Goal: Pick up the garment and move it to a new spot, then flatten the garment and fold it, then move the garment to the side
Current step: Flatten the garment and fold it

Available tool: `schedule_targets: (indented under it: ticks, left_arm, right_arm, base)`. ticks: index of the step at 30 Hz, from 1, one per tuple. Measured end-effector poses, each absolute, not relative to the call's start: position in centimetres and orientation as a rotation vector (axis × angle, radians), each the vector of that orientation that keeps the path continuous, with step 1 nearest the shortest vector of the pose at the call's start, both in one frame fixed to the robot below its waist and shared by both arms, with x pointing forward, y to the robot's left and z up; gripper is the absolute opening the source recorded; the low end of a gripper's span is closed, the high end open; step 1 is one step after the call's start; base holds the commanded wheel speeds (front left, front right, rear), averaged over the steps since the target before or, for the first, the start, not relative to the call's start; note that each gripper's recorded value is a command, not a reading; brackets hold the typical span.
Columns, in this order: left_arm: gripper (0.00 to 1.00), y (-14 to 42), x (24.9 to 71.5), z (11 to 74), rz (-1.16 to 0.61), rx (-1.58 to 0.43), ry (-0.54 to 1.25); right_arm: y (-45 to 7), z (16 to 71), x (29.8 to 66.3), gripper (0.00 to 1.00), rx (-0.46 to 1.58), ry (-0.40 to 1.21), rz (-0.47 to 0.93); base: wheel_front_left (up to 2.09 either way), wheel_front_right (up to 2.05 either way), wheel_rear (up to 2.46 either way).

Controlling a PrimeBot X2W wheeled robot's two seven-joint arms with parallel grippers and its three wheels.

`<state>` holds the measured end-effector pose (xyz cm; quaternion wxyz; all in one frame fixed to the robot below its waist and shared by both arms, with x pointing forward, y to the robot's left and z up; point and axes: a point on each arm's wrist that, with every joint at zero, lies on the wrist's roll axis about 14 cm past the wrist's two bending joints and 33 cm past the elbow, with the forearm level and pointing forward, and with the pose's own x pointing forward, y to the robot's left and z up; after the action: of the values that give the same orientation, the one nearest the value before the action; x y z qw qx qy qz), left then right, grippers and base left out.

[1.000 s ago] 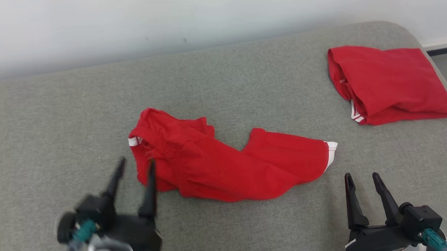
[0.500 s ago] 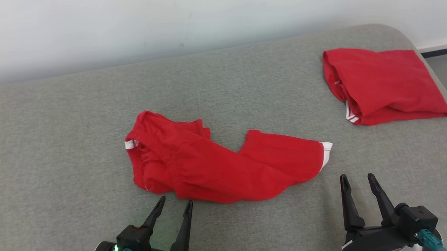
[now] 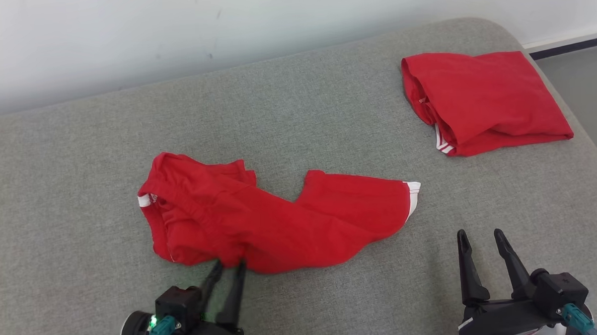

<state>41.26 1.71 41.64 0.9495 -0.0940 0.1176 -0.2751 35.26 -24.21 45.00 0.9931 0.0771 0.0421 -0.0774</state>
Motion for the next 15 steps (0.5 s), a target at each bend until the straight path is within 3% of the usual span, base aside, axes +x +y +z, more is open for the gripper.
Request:
schedule_targets:
  ticks: [15]
  left_arm:
    - [0.00, 4.6, 40.8, 46.1, -0.540, -0.155, 0.095]
  right_arm:
    - [-22.0, 44.7, 36.1, 1.00, 0.187, 0.090, -0.091]
  base:
    - [0.00, 0.00, 0.00]
